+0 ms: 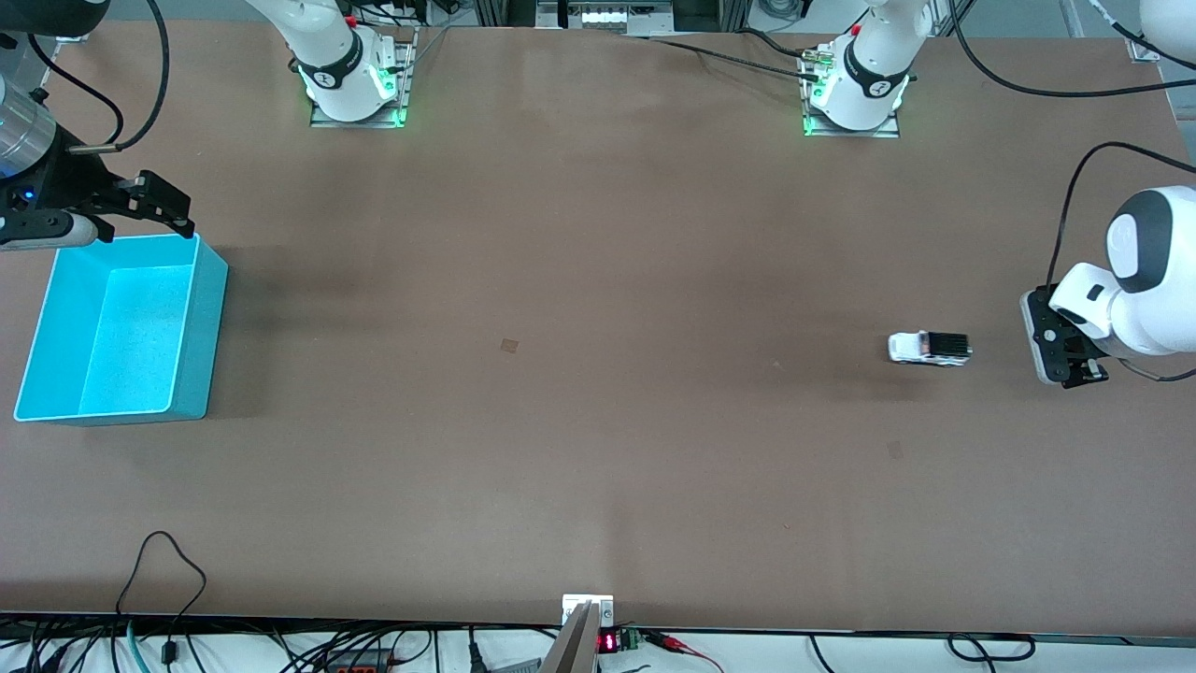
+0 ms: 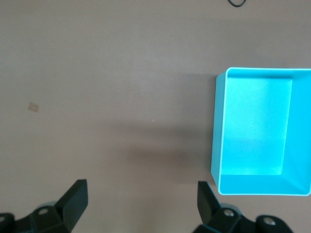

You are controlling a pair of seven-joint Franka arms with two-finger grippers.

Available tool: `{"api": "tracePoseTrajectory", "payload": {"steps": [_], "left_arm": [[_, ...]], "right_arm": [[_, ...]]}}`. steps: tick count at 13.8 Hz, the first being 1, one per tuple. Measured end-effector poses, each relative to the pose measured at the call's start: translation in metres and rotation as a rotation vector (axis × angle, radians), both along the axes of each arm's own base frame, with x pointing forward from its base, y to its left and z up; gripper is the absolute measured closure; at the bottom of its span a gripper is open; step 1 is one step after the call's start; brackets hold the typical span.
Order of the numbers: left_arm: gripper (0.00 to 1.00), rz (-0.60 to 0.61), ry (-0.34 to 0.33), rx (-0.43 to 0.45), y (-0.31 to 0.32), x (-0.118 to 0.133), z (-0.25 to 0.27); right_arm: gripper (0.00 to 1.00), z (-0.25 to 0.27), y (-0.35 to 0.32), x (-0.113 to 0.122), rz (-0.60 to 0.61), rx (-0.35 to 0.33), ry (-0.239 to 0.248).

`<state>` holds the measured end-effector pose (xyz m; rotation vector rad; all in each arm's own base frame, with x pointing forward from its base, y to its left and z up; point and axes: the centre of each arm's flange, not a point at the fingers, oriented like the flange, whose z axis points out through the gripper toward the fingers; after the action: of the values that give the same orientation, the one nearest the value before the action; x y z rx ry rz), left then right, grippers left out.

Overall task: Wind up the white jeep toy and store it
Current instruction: 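Open the left gripper, releasing the jeep, and raise it away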

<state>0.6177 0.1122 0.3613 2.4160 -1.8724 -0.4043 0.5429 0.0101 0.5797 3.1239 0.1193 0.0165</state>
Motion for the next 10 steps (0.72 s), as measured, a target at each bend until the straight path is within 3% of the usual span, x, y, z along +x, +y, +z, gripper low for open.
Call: {"api": "tracePoseTrajectory", "payload": {"steps": [4, 10], "left_arm": [[0.0, 0.263, 0.046, 0.075, -0.089, 0.005, 0.069], [0.0, 0.566, -0.018, 0.18, -0.194, -0.012, 0.129]], "right_arm": [[0.0, 0.0, 0.0, 0.0, 0.0, 0.0, 0.0], [0.0, 0.0, 0.0, 0.0, 0.0, 0.0, 0.0]]}}
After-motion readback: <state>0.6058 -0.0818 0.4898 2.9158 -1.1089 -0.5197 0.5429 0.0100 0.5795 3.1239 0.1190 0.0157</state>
